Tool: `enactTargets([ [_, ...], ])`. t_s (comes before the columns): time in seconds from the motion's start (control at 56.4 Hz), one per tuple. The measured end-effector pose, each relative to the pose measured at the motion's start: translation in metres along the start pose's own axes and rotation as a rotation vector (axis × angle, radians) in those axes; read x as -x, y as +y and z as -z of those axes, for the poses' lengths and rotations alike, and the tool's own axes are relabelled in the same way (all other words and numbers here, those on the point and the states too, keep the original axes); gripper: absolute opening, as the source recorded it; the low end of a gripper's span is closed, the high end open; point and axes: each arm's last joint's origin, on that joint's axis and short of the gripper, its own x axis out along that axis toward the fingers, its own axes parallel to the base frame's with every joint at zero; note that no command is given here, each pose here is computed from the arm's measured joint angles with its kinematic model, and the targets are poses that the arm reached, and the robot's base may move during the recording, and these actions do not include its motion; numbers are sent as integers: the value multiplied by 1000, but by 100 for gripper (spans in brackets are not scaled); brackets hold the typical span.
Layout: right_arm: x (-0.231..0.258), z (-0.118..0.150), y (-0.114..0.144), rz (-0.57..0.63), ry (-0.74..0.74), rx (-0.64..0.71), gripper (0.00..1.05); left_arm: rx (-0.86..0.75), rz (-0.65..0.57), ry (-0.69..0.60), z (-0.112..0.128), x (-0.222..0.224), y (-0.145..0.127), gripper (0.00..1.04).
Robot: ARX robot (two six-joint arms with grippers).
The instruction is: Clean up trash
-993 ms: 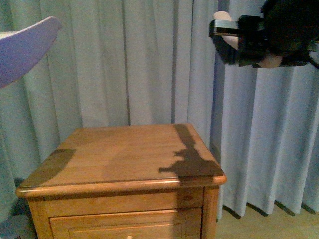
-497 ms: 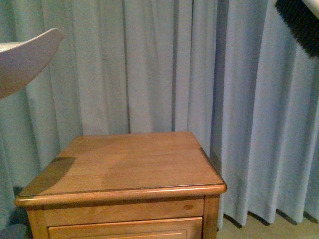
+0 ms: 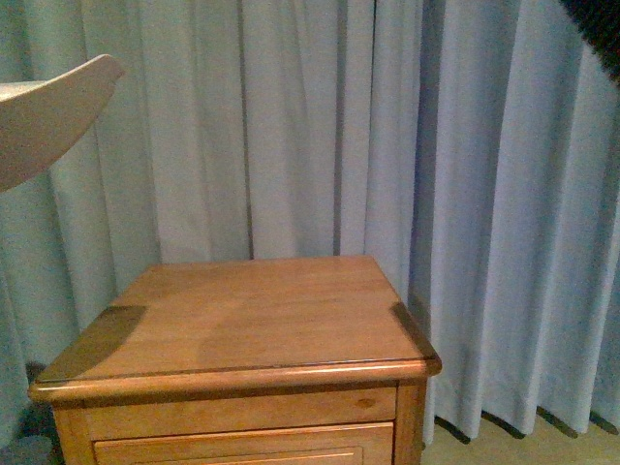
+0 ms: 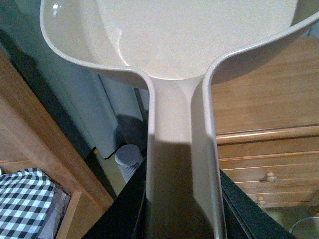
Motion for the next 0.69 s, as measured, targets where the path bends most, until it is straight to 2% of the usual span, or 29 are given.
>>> enactTargets([
  [0.692, 0, 0, 0, 3, -3, -2, 21, 0, 0, 0, 0, 0, 0, 28],
])
